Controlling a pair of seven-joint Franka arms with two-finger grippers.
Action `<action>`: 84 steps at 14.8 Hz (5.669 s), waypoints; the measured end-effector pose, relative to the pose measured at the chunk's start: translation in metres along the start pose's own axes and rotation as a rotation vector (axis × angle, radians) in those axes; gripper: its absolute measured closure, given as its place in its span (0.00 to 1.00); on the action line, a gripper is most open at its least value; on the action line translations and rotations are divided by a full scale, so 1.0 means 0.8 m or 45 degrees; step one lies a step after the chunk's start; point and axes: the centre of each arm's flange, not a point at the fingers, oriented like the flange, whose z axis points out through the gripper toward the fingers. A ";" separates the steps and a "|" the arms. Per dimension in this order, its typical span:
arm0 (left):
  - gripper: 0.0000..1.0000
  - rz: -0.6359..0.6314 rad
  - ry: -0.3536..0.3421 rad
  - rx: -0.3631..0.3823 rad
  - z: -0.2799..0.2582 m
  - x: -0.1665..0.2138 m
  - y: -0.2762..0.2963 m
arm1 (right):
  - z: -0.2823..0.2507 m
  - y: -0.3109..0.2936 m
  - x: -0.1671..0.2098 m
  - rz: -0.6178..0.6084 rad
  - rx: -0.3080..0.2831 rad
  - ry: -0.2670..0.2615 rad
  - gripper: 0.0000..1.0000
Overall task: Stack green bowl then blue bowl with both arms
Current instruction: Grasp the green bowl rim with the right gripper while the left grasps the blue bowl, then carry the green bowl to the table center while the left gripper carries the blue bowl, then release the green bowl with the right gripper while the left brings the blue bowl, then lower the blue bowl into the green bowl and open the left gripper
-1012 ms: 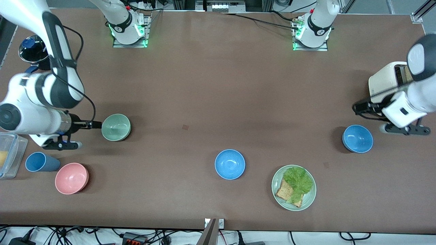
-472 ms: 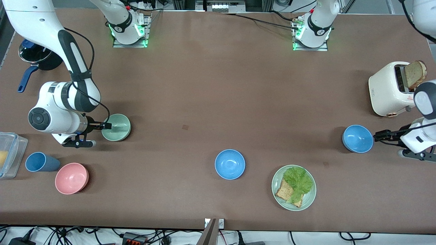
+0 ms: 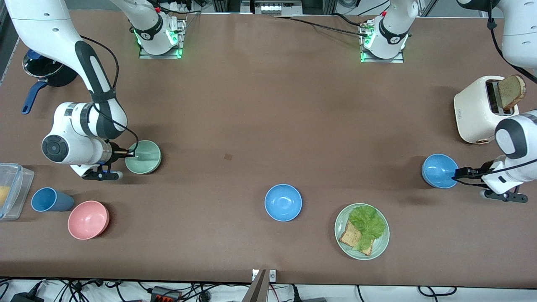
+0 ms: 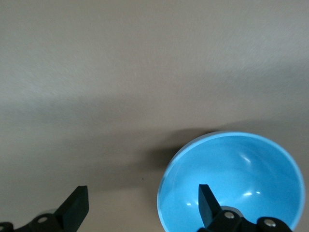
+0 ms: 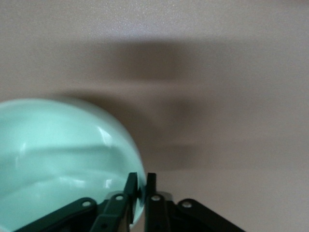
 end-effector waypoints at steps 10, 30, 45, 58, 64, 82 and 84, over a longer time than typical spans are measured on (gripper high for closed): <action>0.44 -0.051 -0.018 -0.074 0.030 -0.016 0.009 | -0.113 -0.251 -0.019 -0.236 0.093 -0.042 0.95; 0.96 -0.028 -0.202 -0.230 -0.283 -0.075 0.199 | -0.014 -0.601 -0.114 0.109 0.212 0.060 0.60; 0.96 -0.331 -0.202 -0.317 -0.206 -0.067 0.651 | -0.350 -0.230 -0.022 0.189 0.037 0.308 0.00; 0.96 -0.266 -0.126 -0.249 -0.091 -0.082 0.770 | -0.438 0.006 -0.054 0.029 0.083 0.368 0.00; 0.96 -0.262 -0.137 -0.264 -0.068 -0.087 0.788 | -0.459 0.016 -0.076 0.002 0.032 0.369 0.00; 0.57 -0.302 -0.153 -0.234 -0.066 -0.071 0.767 | -0.423 0.030 -0.154 -0.009 0.001 0.286 0.00; 0.56 -0.304 -0.152 -0.222 -0.085 -0.053 0.741 | -0.420 0.030 -0.159 -0.009 0.002 0.296 0.00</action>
